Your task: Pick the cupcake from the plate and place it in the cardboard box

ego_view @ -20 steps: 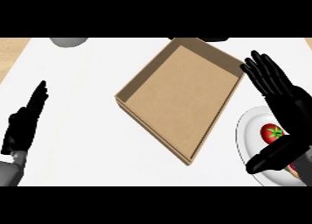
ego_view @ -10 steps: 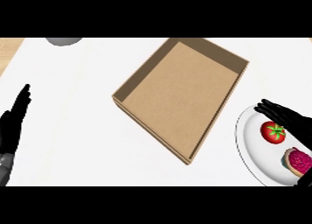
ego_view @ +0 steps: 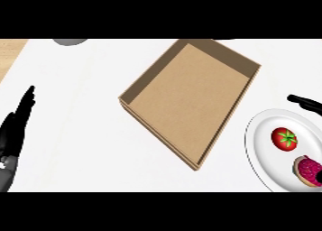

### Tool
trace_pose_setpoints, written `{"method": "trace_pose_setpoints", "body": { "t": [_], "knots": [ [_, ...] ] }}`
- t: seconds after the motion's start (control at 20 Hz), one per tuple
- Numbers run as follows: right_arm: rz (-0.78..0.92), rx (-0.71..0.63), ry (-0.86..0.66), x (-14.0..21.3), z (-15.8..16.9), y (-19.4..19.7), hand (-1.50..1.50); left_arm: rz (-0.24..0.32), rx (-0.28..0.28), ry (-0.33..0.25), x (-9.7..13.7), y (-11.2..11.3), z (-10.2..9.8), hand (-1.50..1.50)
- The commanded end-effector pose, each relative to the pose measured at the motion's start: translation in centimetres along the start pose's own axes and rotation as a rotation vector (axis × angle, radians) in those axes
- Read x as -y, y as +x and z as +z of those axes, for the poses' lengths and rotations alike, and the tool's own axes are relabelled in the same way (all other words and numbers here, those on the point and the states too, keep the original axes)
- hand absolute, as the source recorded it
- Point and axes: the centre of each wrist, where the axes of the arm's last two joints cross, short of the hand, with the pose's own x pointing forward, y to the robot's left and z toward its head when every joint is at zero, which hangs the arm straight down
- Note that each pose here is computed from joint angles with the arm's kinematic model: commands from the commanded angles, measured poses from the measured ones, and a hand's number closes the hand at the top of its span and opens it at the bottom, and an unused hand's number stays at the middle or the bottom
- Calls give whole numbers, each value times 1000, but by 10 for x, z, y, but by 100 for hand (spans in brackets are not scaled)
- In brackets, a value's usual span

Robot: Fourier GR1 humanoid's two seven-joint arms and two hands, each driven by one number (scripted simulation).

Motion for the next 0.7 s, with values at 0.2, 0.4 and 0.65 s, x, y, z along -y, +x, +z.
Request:
{"method": "trace_pose_setpoints", "body": {
  "t": [0.2,0.4,0.65],
  "knots": [
    [184,43,409,8,18,-1,-150,-3,21,-2,-1,8,-4,0],
    [256,23,538,-8,16,-20,-150,-12,19,-16,7,6,-3,0],
    [315,14,600,-5,32,-39,-150,-11,1,0,-1,13,-11,0]
  ]
}}
